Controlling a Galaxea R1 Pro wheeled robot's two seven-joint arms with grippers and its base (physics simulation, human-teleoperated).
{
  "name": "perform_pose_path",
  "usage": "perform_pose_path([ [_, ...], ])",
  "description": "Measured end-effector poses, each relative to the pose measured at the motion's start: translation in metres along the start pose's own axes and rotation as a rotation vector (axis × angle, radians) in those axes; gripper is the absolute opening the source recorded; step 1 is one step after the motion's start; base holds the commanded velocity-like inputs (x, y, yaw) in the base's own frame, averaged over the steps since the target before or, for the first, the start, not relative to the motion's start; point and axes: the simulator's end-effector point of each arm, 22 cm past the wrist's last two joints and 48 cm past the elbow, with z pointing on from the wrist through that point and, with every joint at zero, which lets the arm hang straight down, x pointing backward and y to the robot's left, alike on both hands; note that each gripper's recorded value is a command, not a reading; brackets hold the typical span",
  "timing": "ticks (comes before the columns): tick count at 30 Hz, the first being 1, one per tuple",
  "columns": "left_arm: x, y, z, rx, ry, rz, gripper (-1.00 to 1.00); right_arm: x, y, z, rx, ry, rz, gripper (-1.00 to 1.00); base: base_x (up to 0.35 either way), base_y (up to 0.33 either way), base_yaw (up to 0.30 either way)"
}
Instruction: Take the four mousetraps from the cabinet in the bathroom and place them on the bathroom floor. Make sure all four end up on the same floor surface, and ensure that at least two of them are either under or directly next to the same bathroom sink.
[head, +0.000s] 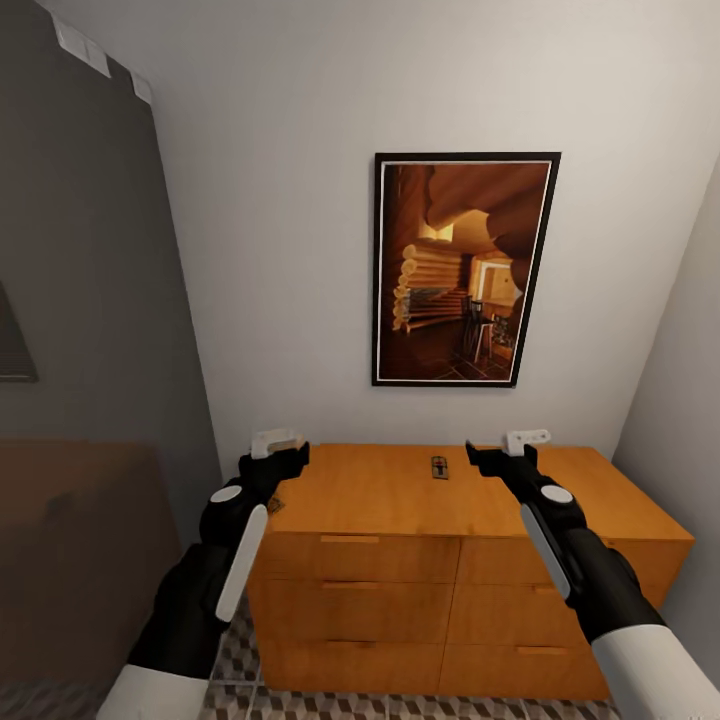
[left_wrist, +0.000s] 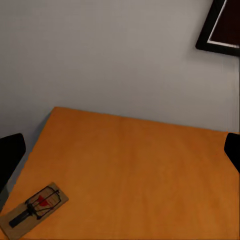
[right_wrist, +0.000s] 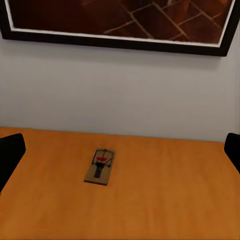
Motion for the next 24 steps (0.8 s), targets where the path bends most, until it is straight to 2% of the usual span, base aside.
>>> perform_pose_path([
  [4, -0.018, -0.005, 0.003, 0.01, -0.022, 0.001, 1.0, -0.015, -0.001, 0.005, 0.0, -0.017, 0.005, 1.0, 0.0, 0.0, 0.0],
  [7, -0.024, -0.012, 0.01, 0.018, -0.012, 0.006, 1.0, -0.026, -0.003, 0.013, 0.003, -0.014, 0.007, 1.0, 0.0, 0.0, 0.0],
  [10, -0.022, -0.025, 0.028, 0.028, 0.045, 0.021, 1.0, -0.023, -0.009, 0.033, 0.013, 0.055, 0.013, 1.0, 0.0, 0.0, 0.0],
  [16, -0.01, -0.026, 0.062, 0.005, 0.16, 0.075, 1.0, -0.01, -0.018, 0.066, 0.03, 0.202, 0.037, 1.0, 0.0, 0.0, 0.0],
  [24, -0.01, -0.024, 0.072, -0.005, 0.197, 0.083, 1.0, 0.0, 0.009, 0.075, -0.038, 0.266, 0.06, 1.0, 0.0, 0.0, 0.0],
])
